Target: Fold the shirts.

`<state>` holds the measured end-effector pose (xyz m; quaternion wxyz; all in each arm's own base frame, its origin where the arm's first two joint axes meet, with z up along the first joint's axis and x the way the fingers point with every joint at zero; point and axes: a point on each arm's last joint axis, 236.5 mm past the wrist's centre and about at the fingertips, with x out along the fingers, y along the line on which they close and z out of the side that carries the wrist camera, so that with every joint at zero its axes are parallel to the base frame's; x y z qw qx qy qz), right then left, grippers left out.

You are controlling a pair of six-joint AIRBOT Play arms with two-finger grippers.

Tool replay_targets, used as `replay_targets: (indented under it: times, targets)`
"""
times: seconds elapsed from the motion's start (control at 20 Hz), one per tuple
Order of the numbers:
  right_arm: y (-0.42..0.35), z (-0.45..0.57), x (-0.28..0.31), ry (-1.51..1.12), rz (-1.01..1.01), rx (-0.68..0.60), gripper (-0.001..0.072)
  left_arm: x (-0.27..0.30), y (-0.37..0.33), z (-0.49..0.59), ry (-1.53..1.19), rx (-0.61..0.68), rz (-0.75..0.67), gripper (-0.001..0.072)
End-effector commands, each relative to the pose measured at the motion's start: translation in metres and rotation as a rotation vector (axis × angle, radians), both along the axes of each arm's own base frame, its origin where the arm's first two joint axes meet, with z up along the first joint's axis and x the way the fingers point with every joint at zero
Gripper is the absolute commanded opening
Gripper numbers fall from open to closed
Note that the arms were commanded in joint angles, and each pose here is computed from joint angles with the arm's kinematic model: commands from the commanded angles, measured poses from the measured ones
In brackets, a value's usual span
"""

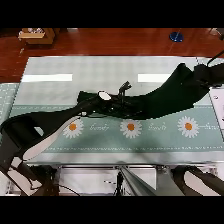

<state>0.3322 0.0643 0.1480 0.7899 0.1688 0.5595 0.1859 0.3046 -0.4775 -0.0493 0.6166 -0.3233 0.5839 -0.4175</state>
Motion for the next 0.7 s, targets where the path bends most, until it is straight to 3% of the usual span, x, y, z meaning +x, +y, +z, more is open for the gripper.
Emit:
replay_targets:
  times: [0.0,0.15,0.35,0.65]
  targets:
    - [-0.008,-0.004,0.001,0.004,-0.013,-0.035,0.0019,0.015,0.033,0.018,-0.028,-0.014,-0.069,0.0021]
    - [-0.009,-0.01,0.001,0.015,-0.004,-0.064,0.0019,0.05,0.1,0.063,-0.157,0.024,-0.073,0.0021]
    - [0.034,-0.034,0.018,0.002,0.096,-0.144,0.0019,0.098,0.214,0.167,-0.358,0.02,0.104,0.0021]
    - [0.143,-0.059,0.062,-0.097,0.095,-0.054,0.0019,0.083,0.37,0.263,-0.535,0.091,0.33,0.0022]
